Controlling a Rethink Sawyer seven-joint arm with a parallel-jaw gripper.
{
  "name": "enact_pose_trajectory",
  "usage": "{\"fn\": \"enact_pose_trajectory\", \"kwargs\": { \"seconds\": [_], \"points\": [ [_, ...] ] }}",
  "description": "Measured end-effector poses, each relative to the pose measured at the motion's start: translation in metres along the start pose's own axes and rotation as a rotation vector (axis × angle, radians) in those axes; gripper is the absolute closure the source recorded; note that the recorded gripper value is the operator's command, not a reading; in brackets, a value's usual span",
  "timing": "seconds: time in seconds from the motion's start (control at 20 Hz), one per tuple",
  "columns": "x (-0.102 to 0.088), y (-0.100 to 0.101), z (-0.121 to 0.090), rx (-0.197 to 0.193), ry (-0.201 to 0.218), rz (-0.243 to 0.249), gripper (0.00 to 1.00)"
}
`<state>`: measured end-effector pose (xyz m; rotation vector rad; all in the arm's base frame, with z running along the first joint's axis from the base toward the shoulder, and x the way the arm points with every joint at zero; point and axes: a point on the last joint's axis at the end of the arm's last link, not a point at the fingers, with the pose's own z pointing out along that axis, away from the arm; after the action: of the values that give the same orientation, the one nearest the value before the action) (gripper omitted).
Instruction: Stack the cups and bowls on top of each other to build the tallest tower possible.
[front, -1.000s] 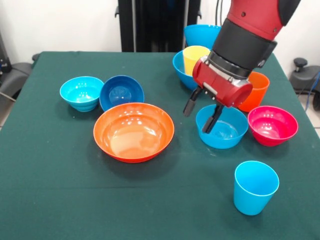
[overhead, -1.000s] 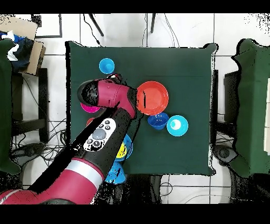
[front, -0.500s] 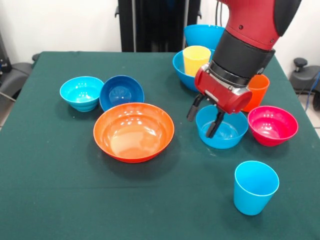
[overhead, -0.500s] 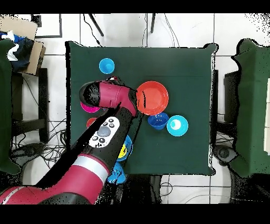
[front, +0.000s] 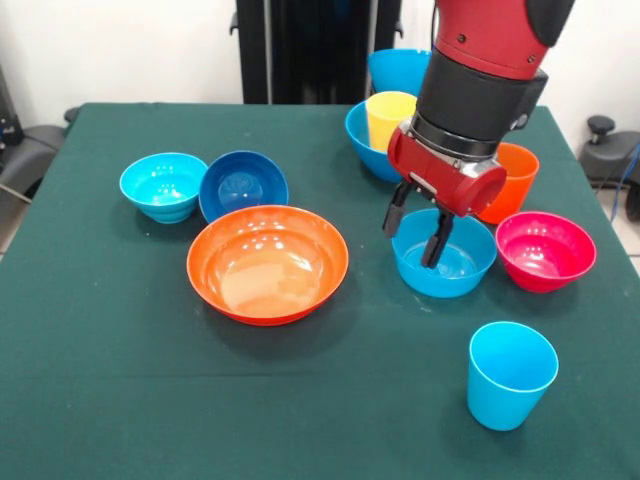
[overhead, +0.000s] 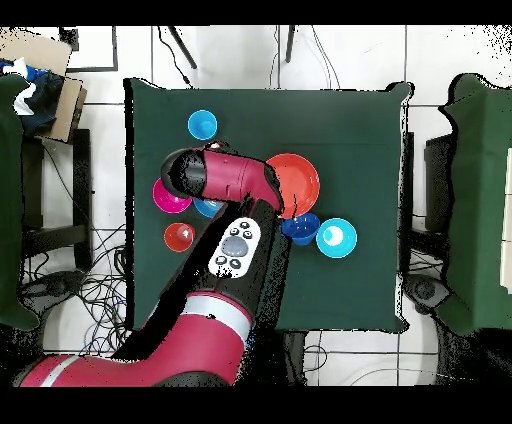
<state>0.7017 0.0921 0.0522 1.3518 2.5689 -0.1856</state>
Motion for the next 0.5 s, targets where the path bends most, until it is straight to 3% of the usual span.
{"fn": "enact_pose_trajectory", "kwargs": {
  "seconds": [0.5],
  "points": [
    [-0.002,0.0,-0.012,-0.012,-0.019,-0.047,0.0]
  ]
}}
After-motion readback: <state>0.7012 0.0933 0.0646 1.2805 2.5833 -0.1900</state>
